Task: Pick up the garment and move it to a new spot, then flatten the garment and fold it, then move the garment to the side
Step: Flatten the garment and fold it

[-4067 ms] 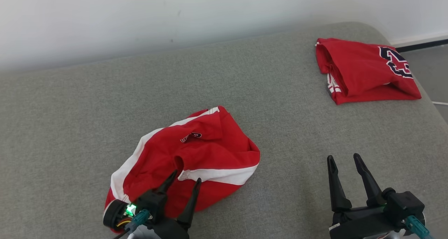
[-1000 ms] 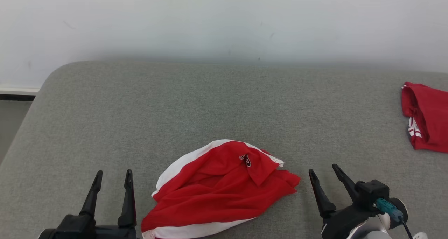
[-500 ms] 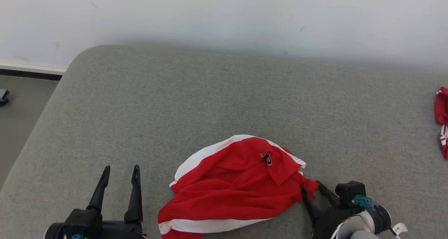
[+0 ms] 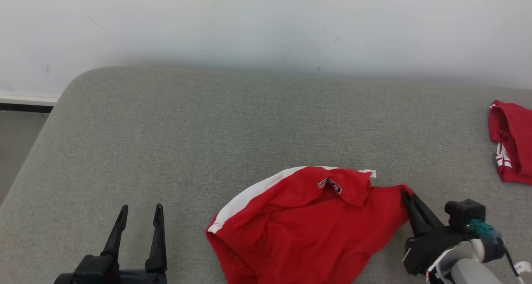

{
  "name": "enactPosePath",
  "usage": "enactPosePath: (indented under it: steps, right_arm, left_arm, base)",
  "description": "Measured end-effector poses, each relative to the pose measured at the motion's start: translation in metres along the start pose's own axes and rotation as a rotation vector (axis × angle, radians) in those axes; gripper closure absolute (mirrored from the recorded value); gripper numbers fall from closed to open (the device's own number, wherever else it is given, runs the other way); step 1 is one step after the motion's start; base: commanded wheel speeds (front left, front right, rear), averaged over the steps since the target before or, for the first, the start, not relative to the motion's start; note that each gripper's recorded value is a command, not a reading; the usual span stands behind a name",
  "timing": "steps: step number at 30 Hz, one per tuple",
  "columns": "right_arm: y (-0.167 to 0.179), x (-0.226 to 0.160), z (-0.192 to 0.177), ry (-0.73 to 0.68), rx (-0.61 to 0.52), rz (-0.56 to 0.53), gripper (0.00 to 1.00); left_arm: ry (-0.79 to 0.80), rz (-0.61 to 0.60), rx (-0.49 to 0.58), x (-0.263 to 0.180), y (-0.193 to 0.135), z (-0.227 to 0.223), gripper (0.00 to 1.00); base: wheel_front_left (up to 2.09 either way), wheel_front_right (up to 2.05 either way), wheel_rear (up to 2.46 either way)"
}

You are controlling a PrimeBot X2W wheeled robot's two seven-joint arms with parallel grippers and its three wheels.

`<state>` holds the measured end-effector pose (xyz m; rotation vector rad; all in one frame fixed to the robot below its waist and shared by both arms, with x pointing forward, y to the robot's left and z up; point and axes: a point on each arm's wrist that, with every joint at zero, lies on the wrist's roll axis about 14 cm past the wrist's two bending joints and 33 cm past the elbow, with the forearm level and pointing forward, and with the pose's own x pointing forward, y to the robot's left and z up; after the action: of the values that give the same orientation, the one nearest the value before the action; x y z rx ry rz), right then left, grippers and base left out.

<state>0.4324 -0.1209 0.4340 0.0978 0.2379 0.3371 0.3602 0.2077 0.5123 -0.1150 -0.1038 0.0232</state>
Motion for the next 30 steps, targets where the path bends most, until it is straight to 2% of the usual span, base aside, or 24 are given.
enactPosePath:
  steps: [4, 8, 13, 20, 30]
  right_arm:
    - [-0.030, -0.022, 0.018, -0.074, -0.022, -0.067, 1.00]
    - [-0.059, -0.054, 0.012, -0.080, -0.039, -0.146, 1.00]
    - [-0.065, -0.073, 0.014, -0.081, -0.056, -0.170, 1.00]
    - [-0.034, -0.047, 0.037, -0.111, -0.082, -0.080, 1.00]
    - [0.013, 0.026, 0.076, -0.132, -0.173, 0.071, 1.00]
  left_arm:
    - [0.012, -0.022, -0.007, 0.001, -0.008, -0.004, 0.00]
    - [0.012, -0.053, -0.014, 0.006, -0.018, -0.006, 0.00]
    - [0.023, -0.076, -0.024, 0.010, -0.027, -0.010, 0.00]
    - [0.018, -0.080, -0.030, 0.012, -0.028, -0.008, 0.00]
    - [0.022, -0.030, -0.030, 0.005, -0.012, -0.008, 0.00]
  base:
    - [0.00, 0.00, 0.00]
    - [0.00, 0.00, 0.00]
    - [0.00, 0.00, 0.00]
    - [0.00, 0.00, 0.00]
    - [0.00, 0.00, 0.00]
